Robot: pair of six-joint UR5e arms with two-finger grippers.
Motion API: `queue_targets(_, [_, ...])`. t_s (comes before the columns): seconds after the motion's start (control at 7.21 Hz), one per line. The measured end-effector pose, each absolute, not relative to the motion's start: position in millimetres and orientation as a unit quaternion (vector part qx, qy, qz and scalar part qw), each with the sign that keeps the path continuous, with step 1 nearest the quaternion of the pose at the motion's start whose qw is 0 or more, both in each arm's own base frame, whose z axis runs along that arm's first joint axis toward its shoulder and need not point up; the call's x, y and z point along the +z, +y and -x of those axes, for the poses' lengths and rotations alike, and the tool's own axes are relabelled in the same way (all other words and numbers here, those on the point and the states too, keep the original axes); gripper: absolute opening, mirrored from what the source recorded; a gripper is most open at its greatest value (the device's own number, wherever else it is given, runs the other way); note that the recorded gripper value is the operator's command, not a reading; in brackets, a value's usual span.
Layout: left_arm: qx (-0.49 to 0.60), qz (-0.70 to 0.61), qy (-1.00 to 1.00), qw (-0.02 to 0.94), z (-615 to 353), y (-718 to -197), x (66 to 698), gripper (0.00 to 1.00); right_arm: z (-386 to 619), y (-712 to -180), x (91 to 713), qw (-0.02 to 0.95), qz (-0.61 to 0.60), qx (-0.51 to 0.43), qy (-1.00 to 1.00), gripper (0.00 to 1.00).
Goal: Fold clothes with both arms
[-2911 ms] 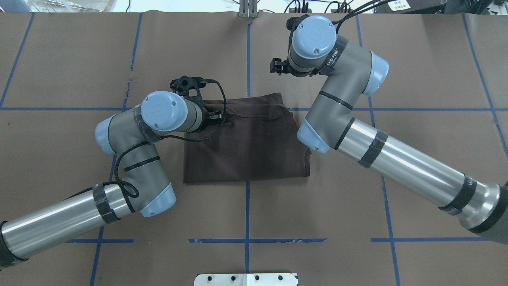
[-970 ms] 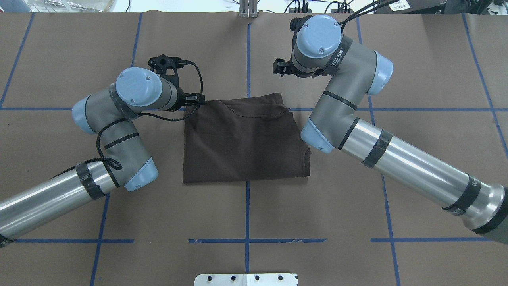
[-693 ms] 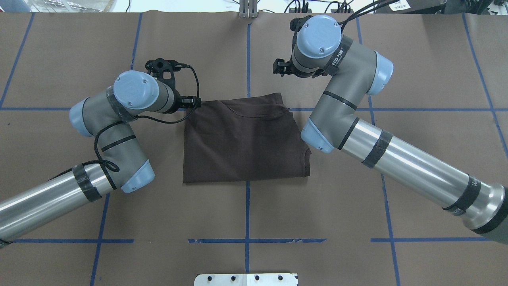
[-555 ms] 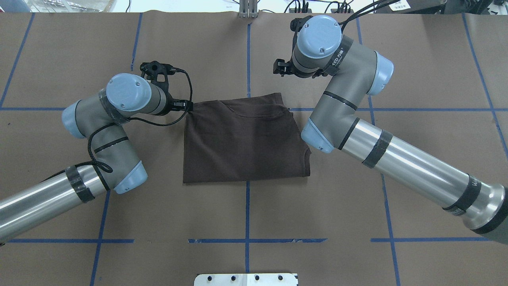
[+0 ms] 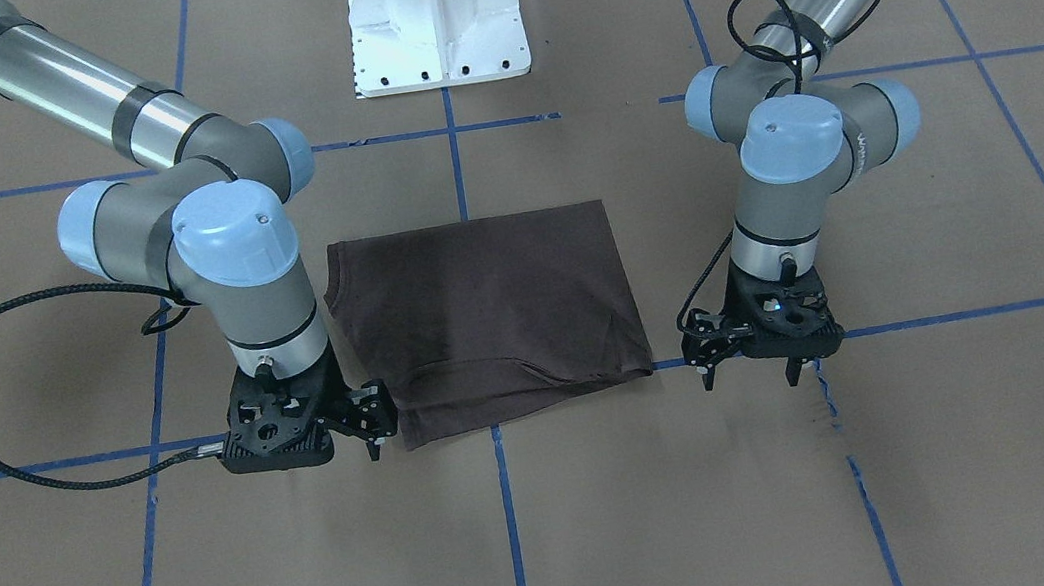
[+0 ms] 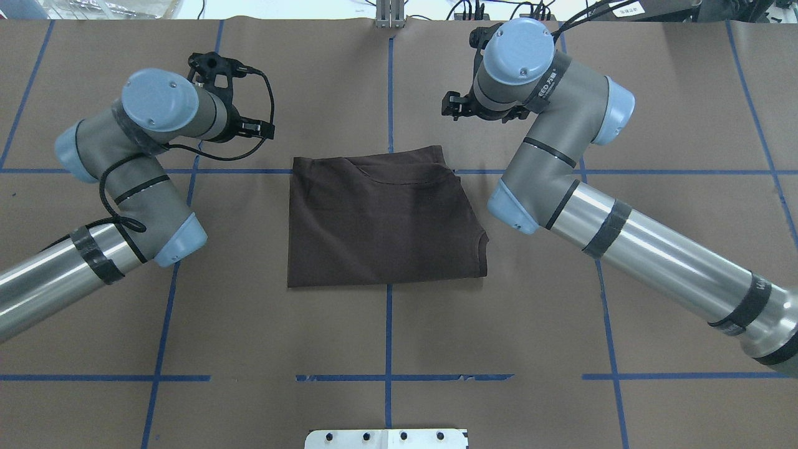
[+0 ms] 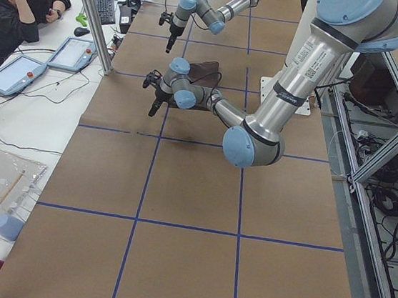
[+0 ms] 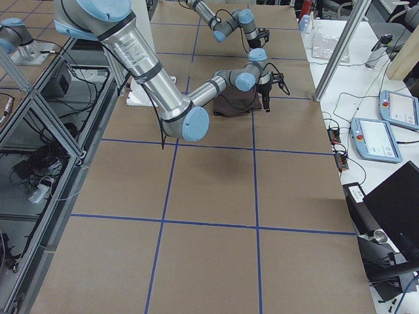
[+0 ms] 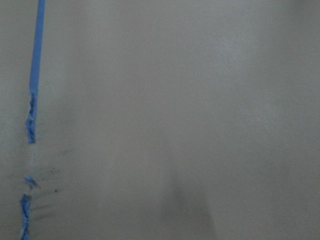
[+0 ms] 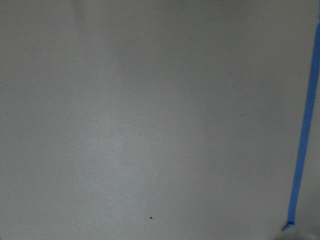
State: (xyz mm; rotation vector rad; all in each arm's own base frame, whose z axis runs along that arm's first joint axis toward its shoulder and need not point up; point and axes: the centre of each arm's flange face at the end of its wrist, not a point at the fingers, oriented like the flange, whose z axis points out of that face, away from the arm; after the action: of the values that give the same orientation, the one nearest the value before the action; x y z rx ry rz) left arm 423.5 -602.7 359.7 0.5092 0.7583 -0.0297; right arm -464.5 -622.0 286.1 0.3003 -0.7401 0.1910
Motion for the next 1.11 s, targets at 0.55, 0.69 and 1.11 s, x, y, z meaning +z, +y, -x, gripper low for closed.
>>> queue_targets(0.55, [0.088,-0.265,0.336,0.899,-252,-589,380,1.00,227,-641,430,0.927,-0.136,-0.032,-0.349,1.00])
queue_targets(0.69, [0.119,-0.267,0.322,0.900,-187,-579,402,1.00,148,-632,478,0.927,-0.136,-0.057,-0.346,1.00])
queue_targets(1.11, [0.162,-0.236,0.315,0.905,-14,-529,502,1.00,-31,-563,571,0.931,-0.094,-0.057,-0.349,1.00])
